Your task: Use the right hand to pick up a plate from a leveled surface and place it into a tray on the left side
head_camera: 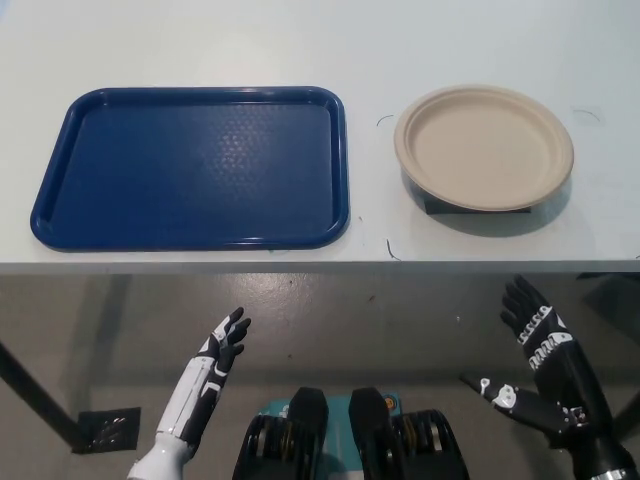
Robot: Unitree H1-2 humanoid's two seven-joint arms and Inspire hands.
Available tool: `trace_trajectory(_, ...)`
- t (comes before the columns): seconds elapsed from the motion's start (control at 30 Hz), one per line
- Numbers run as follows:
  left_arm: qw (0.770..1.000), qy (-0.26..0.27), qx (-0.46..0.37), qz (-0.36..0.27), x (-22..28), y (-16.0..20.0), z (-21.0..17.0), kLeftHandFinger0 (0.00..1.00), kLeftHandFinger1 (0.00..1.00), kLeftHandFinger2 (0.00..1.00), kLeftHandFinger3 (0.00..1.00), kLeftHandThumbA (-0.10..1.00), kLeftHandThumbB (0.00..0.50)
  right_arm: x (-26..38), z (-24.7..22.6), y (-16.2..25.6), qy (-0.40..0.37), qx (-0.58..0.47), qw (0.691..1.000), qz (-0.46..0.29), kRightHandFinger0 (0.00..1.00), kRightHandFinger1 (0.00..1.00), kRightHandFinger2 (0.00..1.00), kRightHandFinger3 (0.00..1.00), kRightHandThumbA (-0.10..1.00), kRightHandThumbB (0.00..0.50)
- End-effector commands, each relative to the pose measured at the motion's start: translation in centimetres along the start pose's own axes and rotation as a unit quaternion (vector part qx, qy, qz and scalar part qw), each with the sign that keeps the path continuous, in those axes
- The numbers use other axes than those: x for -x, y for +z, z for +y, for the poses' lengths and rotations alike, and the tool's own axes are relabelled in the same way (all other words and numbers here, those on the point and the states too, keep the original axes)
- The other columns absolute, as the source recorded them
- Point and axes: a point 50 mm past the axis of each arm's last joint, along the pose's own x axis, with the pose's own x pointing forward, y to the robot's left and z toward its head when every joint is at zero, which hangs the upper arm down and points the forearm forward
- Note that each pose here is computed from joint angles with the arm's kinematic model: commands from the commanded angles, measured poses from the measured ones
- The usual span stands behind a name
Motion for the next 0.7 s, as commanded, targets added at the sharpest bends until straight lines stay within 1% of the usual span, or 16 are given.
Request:
trace_trajectory(0.0, 0.998, -0.016, -0.021, -0.055, -0.7, 1.2, 0.1, 1.0, 1.0, 1.0, 1.0, 1.0, 0.144, -3.9, 0.8, 6.2, 0.085, -0.486, 0.87, 0.02, 1.0, 1.0, 1.0, 1.0, 1.0, 0.371)
trace_trajectory(0.17, 0.998, -0.017, -0.018, -0.054, -0.7, 1.2, 0.1, 1.0, 1.0, 1.0, 1.0, 1.0, 0.149, -5.0, 1.1, 5.5, 0.083, -0.499, 0.862, 0.026, 1.0, 1.0, 1.0, 1.0, 1.0, 0.377)
trace_trajectory(0.2, 0.998, -0.017, -0.017, -0.056, -0.7, 1.2, 0.1, 1.0, 1.0, 1.0, 1.0, 1.0, 0.141, -5.1, 1.1, 5.4, 0.081, -0.5, 0.862, 0.028, 1.0, 1.0, 1.0, 1.0, 1.0, 0.383)
trace_trajectory(0.3, 0.998, -0.017, -0.019, -0.056, -0.7, 1.2, 0.0, 1.0, 1.0, 1.0, 1.0, 1.0, 0.14, -5.3, 1.3, 5.1, 0.077, -0.507, 0.858, 0.034, 1.0, 1.0, 1.0, 1.0, 1.0, 0.382)
trace_trajectory(0.67, 0.998, -0.016, -0.018, -0.055, -0.8, 1.3, 0.0, 1.0, 1.0, 1.0, 1.0, 1.0, 0.146, -6.5, 1.6, 5.3, 0.072, -0.525, 0.847, 0.038, 1.0, 1.0, 1.0, 1.0, 1.0, 0.387)
